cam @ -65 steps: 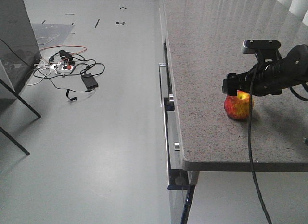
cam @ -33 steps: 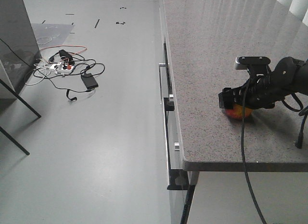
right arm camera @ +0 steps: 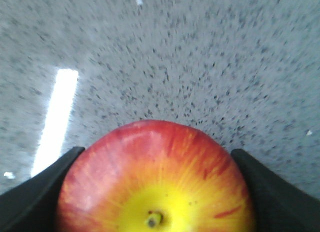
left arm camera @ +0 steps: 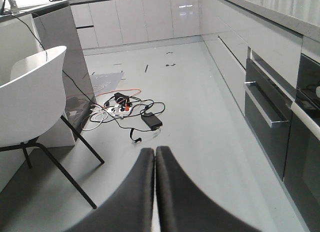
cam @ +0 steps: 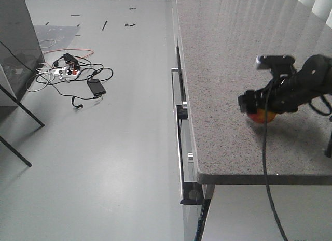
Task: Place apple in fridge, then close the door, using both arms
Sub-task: 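Lift the apple off the countertop with the right gripper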
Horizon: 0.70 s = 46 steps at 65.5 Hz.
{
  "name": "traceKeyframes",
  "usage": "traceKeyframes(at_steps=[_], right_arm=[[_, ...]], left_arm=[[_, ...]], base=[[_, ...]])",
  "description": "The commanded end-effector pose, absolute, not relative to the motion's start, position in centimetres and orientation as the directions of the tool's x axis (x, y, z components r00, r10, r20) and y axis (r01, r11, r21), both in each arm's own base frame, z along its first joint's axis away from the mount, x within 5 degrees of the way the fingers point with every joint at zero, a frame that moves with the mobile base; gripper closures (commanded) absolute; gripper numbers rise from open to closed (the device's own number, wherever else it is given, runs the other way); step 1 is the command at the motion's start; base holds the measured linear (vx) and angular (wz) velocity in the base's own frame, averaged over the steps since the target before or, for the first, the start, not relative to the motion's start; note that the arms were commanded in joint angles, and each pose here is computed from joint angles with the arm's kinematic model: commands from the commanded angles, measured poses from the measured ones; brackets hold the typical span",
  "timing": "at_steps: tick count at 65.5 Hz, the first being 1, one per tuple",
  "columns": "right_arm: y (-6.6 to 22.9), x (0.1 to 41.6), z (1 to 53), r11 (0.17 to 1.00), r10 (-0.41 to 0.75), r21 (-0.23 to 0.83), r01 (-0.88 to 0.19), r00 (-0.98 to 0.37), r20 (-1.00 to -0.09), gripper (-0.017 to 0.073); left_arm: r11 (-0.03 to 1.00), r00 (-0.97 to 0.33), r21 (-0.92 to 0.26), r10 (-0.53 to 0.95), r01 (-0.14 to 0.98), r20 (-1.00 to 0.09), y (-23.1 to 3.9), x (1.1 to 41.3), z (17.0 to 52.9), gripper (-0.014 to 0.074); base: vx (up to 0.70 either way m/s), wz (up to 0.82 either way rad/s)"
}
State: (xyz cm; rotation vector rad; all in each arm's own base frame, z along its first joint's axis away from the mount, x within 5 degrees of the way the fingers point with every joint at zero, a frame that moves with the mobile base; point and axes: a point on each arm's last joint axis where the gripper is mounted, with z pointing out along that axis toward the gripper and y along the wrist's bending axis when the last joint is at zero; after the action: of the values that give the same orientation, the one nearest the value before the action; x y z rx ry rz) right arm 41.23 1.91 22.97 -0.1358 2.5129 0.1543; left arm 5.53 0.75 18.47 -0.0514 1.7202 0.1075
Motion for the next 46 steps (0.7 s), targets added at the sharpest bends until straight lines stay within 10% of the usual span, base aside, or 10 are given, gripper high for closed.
traceKeyframes(at_steps=[1, 46], right_arm=[[1.6, 39.8, 30.5, 0.989, -0.056, 0.047, -0.14, -0.648, -0.759, 0.0344], [2.1, 26.7, 45.7, 0.978, -0.014, 0.06, -0.2, -0.348, -0.937, 0.042]], left_arm=[[0.996, -0.077, 0.032, 0.026, -0.077, -0.997, 0.6, 5.6, 18.7, 0.0601], [0.996, -0.077, 0.032, 0.026, -0.077, -0.997, 0.6, 5.6, 18.7, 0.0601]], base=[[0.0, 0.0], [0.0, 0.0]])
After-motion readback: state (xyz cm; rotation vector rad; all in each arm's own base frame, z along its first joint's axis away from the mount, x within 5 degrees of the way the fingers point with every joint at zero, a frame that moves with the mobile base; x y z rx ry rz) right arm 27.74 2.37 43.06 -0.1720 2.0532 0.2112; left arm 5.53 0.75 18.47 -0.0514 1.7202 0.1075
